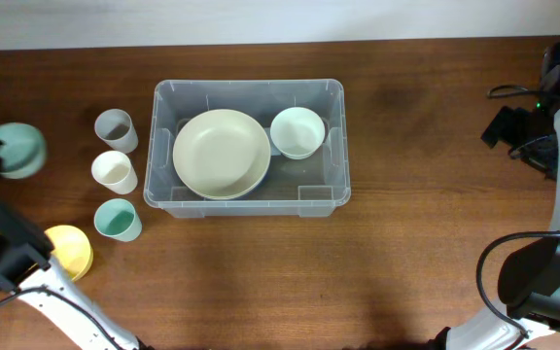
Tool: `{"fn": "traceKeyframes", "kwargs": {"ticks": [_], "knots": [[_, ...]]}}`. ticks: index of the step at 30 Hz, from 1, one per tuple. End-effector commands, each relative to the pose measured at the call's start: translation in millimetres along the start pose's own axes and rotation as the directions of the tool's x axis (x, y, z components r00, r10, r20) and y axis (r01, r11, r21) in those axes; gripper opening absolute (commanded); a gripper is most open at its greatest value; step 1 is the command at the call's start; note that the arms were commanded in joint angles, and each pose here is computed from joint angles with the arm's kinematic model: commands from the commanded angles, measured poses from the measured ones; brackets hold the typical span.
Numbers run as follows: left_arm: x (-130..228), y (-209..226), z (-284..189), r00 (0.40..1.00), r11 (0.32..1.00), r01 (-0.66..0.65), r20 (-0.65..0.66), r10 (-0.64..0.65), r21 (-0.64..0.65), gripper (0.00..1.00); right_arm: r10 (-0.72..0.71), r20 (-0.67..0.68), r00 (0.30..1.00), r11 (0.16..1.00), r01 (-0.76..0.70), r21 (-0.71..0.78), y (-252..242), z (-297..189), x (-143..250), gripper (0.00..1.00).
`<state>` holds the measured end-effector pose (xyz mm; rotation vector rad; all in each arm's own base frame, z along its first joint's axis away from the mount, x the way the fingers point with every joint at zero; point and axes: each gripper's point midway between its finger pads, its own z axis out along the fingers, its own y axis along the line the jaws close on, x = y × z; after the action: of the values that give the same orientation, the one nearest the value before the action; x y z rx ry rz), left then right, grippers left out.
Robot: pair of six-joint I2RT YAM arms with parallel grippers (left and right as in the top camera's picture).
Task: Pack container
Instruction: 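Lift the green bowl and carry it over the bin, then lower the green bowl onto the white bowl and release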
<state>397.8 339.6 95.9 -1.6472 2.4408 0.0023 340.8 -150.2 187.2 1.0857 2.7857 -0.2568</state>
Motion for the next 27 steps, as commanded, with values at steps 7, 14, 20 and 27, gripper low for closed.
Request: {"fn": "traceKeyframes", "kwargs": {"ticks": [7,14,20,27], "knots": [[-16,-109,-165,0.96,0.821,-0.218,0.268,0.083,0.528,0.01,0.013,0.001,1.0,1.0,-0.013,0.015,-4,1,-1,0.99],[125,-226,-264,0.727,0.427,-0.684,0.507,0.464,0.591,0.01,0.013,0.001,1.0,1.0,-0.013,0.015,-4,1,-1,0.99],[263,-287,-239,0.536,0.287,-0.815,0.469,0.702,0.503,0.01,0.013,0.001,1.0,1.0,-0.013,0.015,-4,1,-1,0.99],[409,-327,-197,0.281,0.108,-0.917,0.43,0.858,0.383,0.01,0.013,0.001,1.0,1.0,-0.013,0.014,-4,1,-1,0.99]]}}
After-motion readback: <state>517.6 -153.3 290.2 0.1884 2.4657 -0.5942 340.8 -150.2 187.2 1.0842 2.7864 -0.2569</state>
